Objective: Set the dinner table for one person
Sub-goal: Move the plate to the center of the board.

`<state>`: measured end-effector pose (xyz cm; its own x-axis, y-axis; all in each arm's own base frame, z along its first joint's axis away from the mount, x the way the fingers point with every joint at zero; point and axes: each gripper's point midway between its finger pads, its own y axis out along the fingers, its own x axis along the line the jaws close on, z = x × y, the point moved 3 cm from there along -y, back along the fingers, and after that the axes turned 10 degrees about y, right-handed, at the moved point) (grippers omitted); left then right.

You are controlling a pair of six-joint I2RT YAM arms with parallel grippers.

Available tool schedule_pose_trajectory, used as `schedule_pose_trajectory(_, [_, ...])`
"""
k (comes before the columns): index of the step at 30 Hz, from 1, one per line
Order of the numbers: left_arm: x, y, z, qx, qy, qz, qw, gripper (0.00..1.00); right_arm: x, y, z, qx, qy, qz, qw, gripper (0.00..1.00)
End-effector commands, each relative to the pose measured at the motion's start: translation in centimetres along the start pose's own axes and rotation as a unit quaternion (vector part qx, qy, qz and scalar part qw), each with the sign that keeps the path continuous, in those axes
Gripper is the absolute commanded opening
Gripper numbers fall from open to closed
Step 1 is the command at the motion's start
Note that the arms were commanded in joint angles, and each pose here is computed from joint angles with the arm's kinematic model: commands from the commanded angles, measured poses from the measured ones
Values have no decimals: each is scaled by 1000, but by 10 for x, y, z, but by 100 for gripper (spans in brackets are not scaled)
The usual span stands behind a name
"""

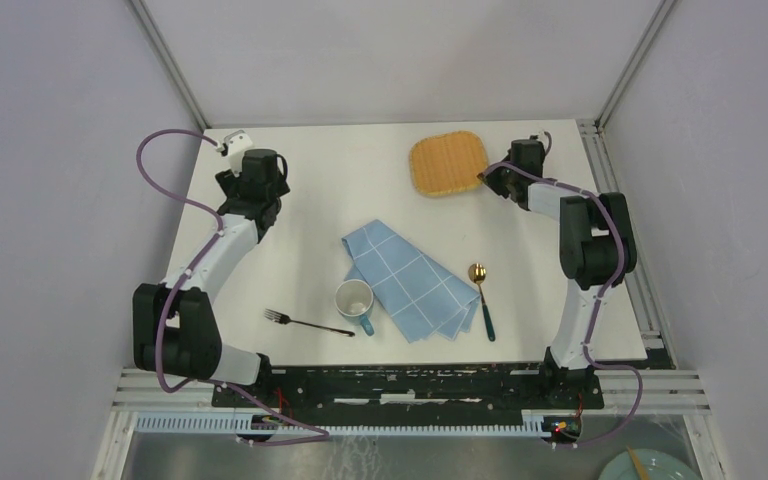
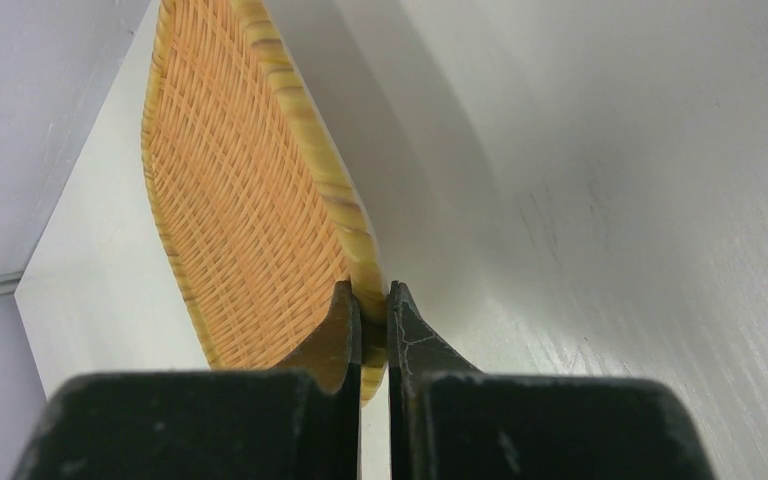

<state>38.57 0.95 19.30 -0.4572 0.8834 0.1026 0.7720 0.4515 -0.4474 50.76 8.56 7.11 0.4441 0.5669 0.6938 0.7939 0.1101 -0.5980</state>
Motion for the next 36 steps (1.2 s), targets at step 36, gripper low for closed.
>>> schedule_pose_trajectory(36, [-4, -4, -24, -31, -16, 10, 999, 79, -121, -42, -59, -85, 75, 141, 984, 0])
